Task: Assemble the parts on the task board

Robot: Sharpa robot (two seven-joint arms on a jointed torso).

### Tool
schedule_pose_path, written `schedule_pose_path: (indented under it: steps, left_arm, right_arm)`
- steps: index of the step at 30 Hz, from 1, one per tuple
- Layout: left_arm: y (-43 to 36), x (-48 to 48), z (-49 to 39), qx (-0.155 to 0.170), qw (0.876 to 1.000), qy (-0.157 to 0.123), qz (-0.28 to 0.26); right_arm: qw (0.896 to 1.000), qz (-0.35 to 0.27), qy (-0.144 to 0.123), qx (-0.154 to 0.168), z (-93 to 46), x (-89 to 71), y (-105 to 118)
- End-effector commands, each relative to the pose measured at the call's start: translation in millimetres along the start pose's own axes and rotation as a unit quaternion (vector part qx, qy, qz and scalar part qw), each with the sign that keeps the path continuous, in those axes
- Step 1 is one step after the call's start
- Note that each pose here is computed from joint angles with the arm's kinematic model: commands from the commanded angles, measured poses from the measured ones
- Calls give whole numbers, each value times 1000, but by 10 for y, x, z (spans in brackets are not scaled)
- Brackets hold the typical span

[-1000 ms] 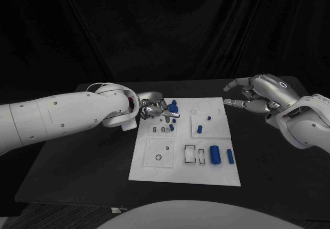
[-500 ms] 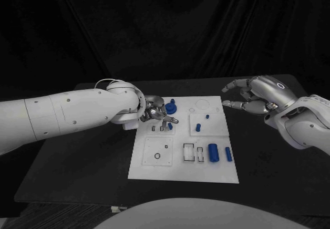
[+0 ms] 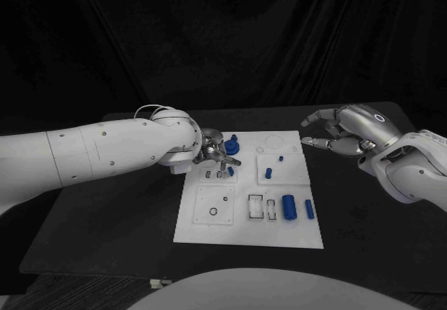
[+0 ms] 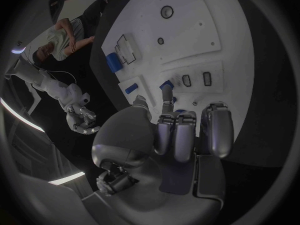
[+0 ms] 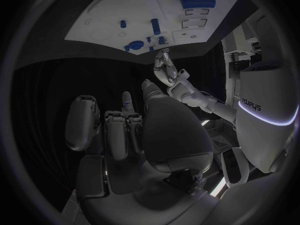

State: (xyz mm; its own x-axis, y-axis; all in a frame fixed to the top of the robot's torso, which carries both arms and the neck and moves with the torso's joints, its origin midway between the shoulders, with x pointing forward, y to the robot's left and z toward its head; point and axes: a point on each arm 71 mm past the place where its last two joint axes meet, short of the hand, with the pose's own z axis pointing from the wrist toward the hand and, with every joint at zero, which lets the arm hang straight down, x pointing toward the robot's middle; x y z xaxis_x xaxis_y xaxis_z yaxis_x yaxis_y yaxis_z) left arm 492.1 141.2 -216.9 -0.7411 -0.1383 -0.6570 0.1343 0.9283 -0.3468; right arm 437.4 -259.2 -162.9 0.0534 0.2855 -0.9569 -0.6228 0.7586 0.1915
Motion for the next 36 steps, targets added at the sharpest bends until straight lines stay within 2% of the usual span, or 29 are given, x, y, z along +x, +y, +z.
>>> schedule_pose_path:
  steps: [1,10,16,36]
  left_arm:
    - [-24,-16,20,-5,1000,4,5]
    - [-41,-42,84,-14,1000,10,11]
    - [-25,-53,107,-22,1000,16,14]
    - [-46,-54,158,-24,999,32,23]
  right_arm:
    - [1000,-2,6,12,0,18,-15]
    - [1000,-1,9,16,5,33,-22]
    - [1000,-1,12,18,6,43,-30]
    - [1000,0,20,19,5,84,-37]
